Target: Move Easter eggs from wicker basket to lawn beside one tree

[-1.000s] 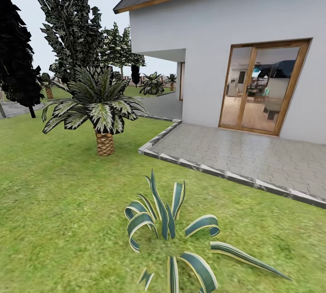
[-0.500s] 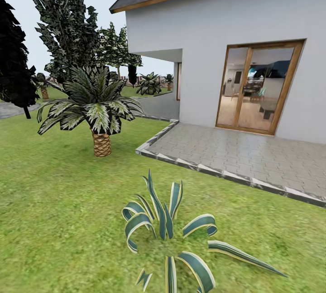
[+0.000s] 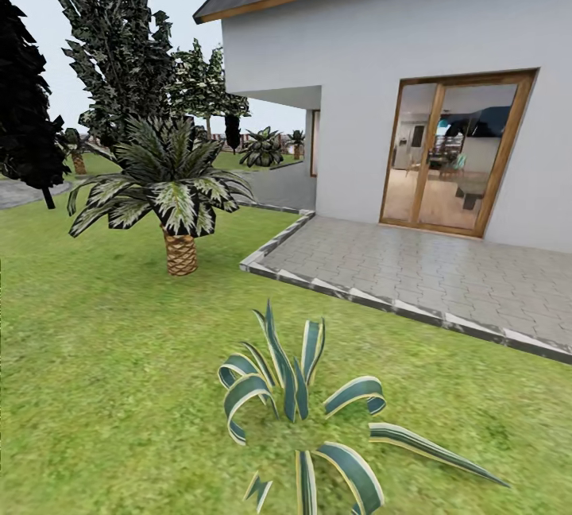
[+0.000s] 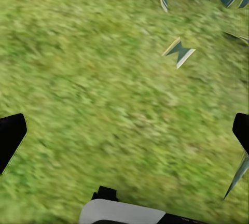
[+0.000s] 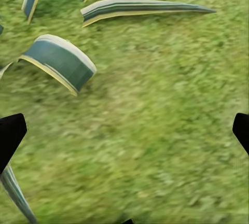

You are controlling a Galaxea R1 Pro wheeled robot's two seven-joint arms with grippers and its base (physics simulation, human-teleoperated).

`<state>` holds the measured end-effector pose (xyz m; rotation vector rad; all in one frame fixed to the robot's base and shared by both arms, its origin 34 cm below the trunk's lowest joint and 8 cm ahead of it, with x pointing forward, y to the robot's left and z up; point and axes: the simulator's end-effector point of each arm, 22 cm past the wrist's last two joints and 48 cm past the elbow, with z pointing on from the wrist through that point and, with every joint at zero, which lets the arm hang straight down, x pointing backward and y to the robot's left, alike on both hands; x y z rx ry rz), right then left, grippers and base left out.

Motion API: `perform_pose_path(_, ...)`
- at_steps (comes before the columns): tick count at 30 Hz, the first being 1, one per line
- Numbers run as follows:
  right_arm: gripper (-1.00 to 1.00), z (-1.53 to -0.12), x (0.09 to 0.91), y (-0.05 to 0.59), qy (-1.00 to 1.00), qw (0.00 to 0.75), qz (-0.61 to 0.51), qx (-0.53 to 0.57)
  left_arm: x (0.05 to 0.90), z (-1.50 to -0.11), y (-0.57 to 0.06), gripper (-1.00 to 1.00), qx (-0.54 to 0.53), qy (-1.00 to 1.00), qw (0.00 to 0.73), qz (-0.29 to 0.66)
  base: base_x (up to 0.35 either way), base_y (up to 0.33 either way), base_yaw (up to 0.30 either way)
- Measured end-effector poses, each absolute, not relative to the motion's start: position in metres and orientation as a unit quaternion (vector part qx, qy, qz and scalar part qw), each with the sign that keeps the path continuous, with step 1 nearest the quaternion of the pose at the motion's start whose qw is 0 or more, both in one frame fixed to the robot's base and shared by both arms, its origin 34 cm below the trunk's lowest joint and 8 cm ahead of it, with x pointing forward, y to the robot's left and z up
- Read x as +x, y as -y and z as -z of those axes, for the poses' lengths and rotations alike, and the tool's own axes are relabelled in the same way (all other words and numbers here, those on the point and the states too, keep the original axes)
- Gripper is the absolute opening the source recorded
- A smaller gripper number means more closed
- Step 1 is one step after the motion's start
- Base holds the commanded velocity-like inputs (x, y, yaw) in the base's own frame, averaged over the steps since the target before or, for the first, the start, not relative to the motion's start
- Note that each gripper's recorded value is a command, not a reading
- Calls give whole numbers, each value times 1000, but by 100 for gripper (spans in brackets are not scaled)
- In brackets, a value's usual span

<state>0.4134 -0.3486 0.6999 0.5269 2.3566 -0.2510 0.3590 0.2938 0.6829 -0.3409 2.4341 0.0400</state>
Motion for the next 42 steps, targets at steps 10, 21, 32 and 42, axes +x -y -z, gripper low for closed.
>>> perform_pose_path(10, 100, -700, 413, 349, -909, 349, 97, 203, 359, -683, -294, 100, -131, -933, 335, -16, 0, 210, 0)
perform_pose_path(21, 100, -700, 413, 349, -909, 349, 97, 203, 359, -683, -294, 100, -131, -933, 335, -15, 0, 188, 0)
perform_pose_path(32, 100, -700, 413, 349, -909, 349, 97, 203, 359, -683, -294, 100, -131, -933, 335, -15, 0, 188, 0)
perform_pose_path(42, 100, -700, 414, 349, -909, 350, 97, 203, 359, -683, -294, 100, -131, -933, 335, -15, 0, 180, 0)
